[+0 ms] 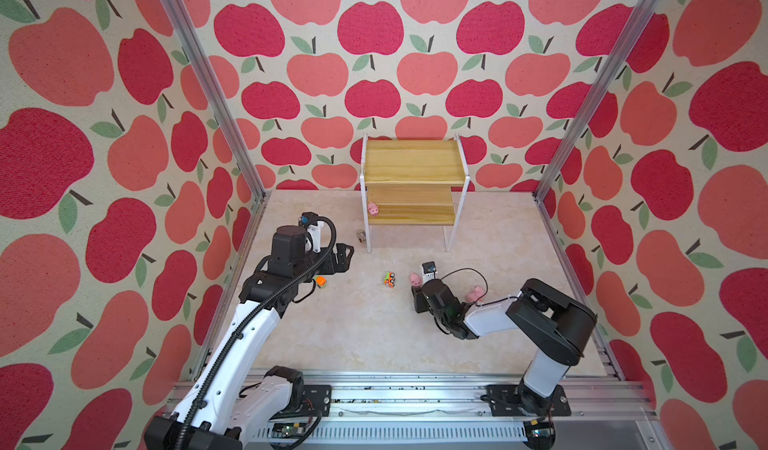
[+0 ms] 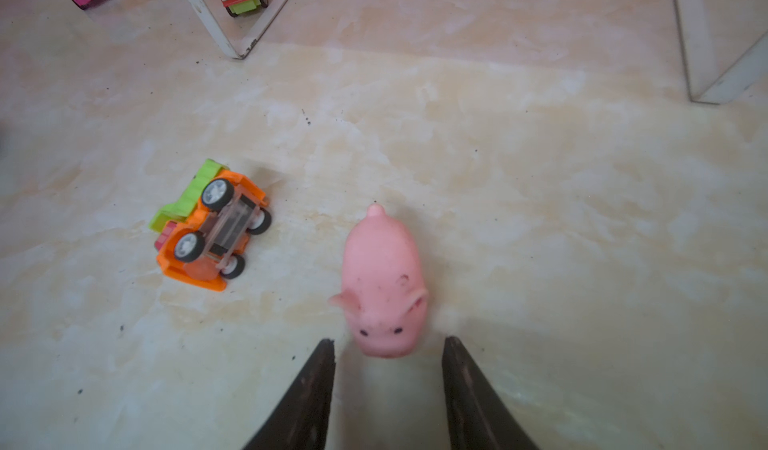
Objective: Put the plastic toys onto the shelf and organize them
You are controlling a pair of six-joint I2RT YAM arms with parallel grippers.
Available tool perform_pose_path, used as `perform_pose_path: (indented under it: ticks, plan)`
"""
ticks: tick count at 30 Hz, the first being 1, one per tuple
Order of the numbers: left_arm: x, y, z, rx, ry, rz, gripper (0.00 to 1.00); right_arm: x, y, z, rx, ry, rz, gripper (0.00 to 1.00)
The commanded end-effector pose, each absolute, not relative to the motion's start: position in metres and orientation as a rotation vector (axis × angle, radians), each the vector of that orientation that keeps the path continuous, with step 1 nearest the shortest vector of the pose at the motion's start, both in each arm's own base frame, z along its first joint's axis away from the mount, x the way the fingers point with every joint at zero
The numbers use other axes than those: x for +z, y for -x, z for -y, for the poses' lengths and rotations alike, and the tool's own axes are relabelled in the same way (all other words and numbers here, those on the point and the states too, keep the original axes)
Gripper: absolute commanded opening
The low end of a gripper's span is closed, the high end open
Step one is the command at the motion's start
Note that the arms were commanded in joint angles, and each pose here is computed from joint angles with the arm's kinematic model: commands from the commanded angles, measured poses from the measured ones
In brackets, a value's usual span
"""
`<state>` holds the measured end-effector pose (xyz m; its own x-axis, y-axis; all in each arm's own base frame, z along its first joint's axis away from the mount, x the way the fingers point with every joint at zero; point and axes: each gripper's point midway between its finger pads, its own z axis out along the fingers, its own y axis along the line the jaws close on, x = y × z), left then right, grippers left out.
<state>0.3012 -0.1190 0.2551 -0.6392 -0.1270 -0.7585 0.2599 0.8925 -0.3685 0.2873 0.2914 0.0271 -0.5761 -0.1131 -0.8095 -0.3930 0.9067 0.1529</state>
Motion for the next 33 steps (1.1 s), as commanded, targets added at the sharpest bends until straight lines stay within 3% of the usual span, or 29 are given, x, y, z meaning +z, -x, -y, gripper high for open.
perform_pose_path:
  ticks: [1, 6, 11, 16, 23, 33]
  plan:
    - [0.256, -0.299, 0.118, -0.55, -0.116, -2.178, 0.99, 0.029, -0.294, -0.298, 0.409, 0.38, -2.154, 0.44]
    - [0.257, -0.299, 0.119, -0.549, -0.124, -2.174, 0.99, 0.03, -0.295, -0.308, 0.457, 0.429, -2.14, 0.38]
    - [0.258, -0.298, 0.118, -0.545, -0.128, -2.168, 0.99, 0.029, -0.296, -0.313, 0.452, 0.477, -2.135, 0.23]
    - [0.258, -0.298, 0.118, -0.538, -0.128, -2.169, 0.99, 0.038, -0.295, -0.315, 0.463, 0.504, -2.11, 0.16]
    - [0.257, -0.299, 0.119, -0.538, -0.131, -2.171, 0.99, 0.055, -0.29, -0.316, 0.491, 0.532, -2.079, 0.08]
    - [0.255, -0.3, 0.12, -0.549, -0.131, -2.176, 0.99, 0.102, -0.292, -0.323, 0.522, 0.502, -2.024, 0.08]
